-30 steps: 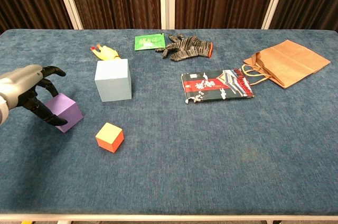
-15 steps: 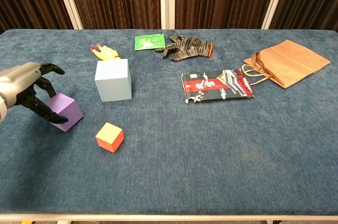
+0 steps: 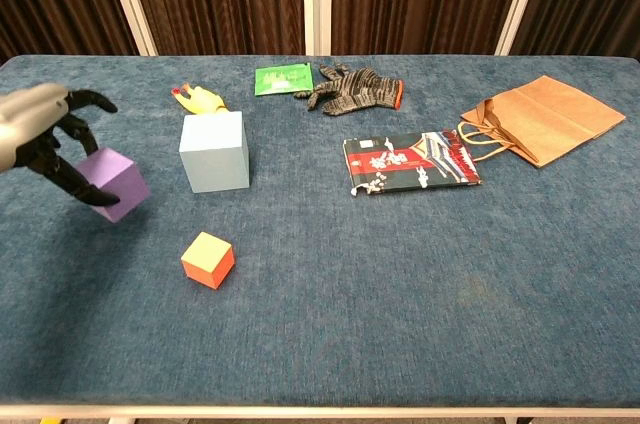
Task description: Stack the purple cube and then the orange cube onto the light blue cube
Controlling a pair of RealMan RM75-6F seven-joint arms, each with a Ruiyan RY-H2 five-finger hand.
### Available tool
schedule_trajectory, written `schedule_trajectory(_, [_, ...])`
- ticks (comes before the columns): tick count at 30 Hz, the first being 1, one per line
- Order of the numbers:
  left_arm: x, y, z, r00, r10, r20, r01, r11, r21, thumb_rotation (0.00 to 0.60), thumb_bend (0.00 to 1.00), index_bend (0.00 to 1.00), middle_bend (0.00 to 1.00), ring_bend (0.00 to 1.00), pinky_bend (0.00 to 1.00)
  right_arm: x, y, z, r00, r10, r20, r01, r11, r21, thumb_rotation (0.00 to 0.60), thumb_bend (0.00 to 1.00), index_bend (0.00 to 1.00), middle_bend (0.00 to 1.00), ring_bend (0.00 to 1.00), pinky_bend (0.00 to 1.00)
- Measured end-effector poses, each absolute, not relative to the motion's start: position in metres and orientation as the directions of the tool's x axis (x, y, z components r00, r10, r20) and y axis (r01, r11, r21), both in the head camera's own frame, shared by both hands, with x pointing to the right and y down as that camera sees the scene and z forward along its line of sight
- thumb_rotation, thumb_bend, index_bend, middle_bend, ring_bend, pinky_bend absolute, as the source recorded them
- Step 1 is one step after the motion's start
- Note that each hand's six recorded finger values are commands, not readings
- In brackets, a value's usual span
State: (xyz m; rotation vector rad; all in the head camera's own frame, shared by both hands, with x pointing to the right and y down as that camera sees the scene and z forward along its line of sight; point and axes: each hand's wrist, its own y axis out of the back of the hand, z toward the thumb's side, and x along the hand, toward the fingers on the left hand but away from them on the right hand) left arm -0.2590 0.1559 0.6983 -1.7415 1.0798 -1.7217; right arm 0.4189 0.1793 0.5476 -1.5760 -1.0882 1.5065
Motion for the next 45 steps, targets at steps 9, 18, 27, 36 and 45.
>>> schedule_trajectory(9, [-0.268,0.101,0.661,0.069,-0.855,0.514,-0.035,-0.517,-0.855,0.600,0.16,0.22,0.61,0.26,0.28,0.419,0.178,0.547,-0.011,0.922,-0.388,0.116,-0.384,-0.916,0.600,0.24,0.01,0.00,0.00,0.00])
schedule_trajectory(18, [-0.248,0.080,0.649,0.222,-0.815,0.536,-0.003,-0.550,-0.835,0.600,0.16,0.22,0.61,0.26,0.32,0.417,0.179,0.548,0.005,0.925,-0.381,0.114,-0.379,-0.918,0.600,0.24,0.01,0.00,0.00,0.00])
schedule_trajectory(27, [-0.217,0.074,0.659,0.395,-0.737,0.548,-0.011,-0.601,-0.799,0.600,0.16,0.24,0.62,0.29,0.33,0.418,0.177,0.548,0.008,0.928,-0.373,0.119,-0.371,-0.921,0.600,0.24,0.01,0.00,0.00,0.00])
schedule_trajectory(36, [-0.196,0.069,0.673,0.481,-0.678,0.556,0.021,-0.625,-0.780,0.600,0.16,0.24,0.62,0.29,0.33,0.418,0.176,0.549,0.010,0.927,-0.375,0.119,-0.374,-0.920,0.600,0.24,0.01,0.00,0.00,0.00])
schedule_trajectory(45, [-0.180,0.064,0.680,0.522,-0.651,0.551,0.048,-0.623,-0.781,0.600,0.16,0.24,0.62,0.29,0.33,0.418,0.176,0.550,0.009,0.925,-0.380,0.119,-0.379,-0.918,0.600,0.24,0.01,0.00,0.00,0.00])
